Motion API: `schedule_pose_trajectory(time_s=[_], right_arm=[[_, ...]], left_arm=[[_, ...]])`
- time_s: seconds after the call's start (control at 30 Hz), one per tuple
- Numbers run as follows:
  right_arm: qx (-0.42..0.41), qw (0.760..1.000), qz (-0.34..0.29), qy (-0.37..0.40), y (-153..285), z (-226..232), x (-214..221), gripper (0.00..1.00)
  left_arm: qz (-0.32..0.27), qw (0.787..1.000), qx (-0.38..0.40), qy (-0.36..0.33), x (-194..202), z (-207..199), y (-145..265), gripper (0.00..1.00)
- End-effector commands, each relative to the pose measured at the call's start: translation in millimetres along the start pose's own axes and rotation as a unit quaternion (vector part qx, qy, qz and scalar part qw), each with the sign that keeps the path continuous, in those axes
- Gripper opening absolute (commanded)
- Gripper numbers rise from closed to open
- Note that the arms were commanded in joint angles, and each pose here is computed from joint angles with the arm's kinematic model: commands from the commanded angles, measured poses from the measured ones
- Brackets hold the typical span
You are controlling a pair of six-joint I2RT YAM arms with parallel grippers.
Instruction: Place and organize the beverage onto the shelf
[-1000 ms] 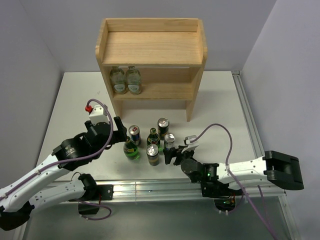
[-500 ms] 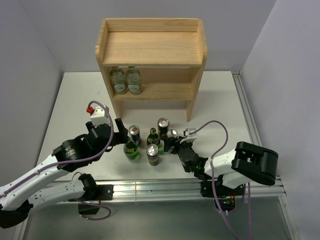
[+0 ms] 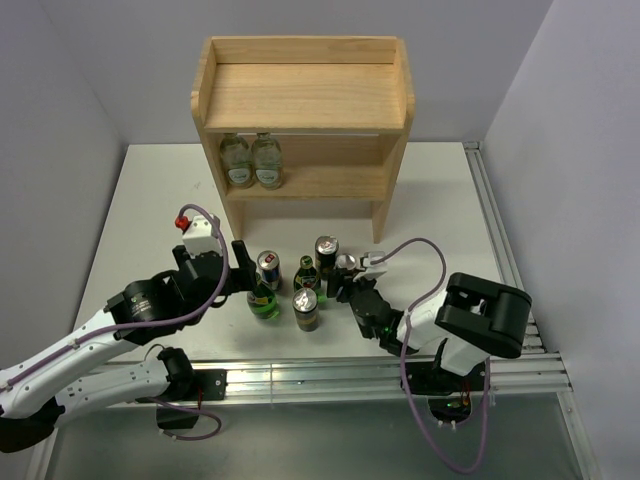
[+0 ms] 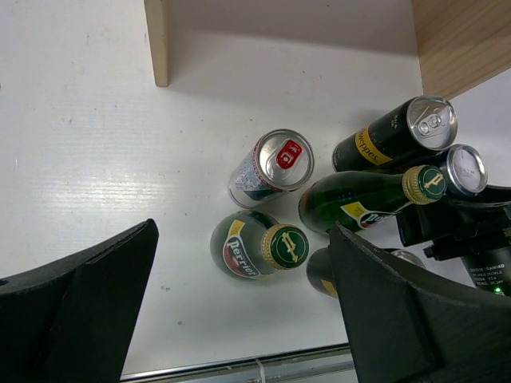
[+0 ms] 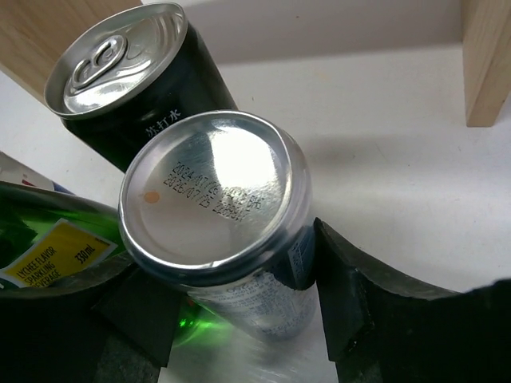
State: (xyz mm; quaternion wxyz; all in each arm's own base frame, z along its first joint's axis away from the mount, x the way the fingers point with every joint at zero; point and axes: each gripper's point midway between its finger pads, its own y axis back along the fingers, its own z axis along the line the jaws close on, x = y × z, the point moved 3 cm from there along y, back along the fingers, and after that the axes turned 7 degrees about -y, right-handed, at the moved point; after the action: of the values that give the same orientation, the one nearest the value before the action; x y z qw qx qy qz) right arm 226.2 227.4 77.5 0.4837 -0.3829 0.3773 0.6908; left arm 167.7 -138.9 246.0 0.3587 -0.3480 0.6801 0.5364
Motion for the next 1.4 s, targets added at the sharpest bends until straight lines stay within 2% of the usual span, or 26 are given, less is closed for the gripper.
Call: schedule_pose_trajectory(time_s=[0.0, 0.13, 0.17, 0.2, 0.3, 0.4, 0.53, 0.63, 0.97, 1.17, 1.37], right_arm=[[0.002, 1.000, -0.020, -0.020, 0, 8, -21, 0.18], [0.035, 0.998, -0.036, -0.033, 15, 13, -63, 0.00], [0.035, 0.996, -0.062, -0.062, 24, 16, -92, 0.00], [0.039, 0.997, -0.053, -0.043, 29, 13, -97, 0.00], [0.026, 0.993, -0.094, -0.058, 44, 30, -162, 0.00], [0.027, 0.993, -0.111, -0.039, 47, 45, -207, 0.00], [0.035, 0.991, -0.126, -0.015, 31, 56, -244, 0.00], [0.029, 0.992, -0.123, -0.010, 11, 67, -257, 0.00], [0.086, 0.986, -0.143, 0.004, -68, 49, -295, 0.00], [0.108, 0.982, -0.154, 0.005, -89, 39, -307, 0.00], [0.121, 0.982, -0.145, 0.014, -108, 35, -299, 0.00]], left_arm=[[-0.020, 1.000, 0.005, 0.017, -13, -2, 6, 0.96], [-0.020, 1.000, 0.007, 0.018, -14, -3, 7, 0.96], [-0.021, 1.000, 0.007, 0.019, -14, -3, 7, 0.96], [-0.021, 1.000, 0.008, 0.019, -14, -2, 7, 0.96], [-0.023, 0.999, 0.008, 0.022, -14, -1, 9, 0.96], [-0.026, 0.999, 0.011, 0.025, -16, -1, 10, 0.96], [-0.028, 0.999, 0.015, 0.029, -17, -1, 12, 0.96], [-0.026, 0.999, 0.014, 0.028, -15, 0, 12, 0.96], [-0.029, 0.999, 0.020, 0.034, -14, 0, 16, 0.96], [-0.026, 0.999, 0.020, 0.031, -12, -1, 18, 0.96], [-0.025, 0.999, 0.020, 0.028, -11, -2, 19, 0.96]])
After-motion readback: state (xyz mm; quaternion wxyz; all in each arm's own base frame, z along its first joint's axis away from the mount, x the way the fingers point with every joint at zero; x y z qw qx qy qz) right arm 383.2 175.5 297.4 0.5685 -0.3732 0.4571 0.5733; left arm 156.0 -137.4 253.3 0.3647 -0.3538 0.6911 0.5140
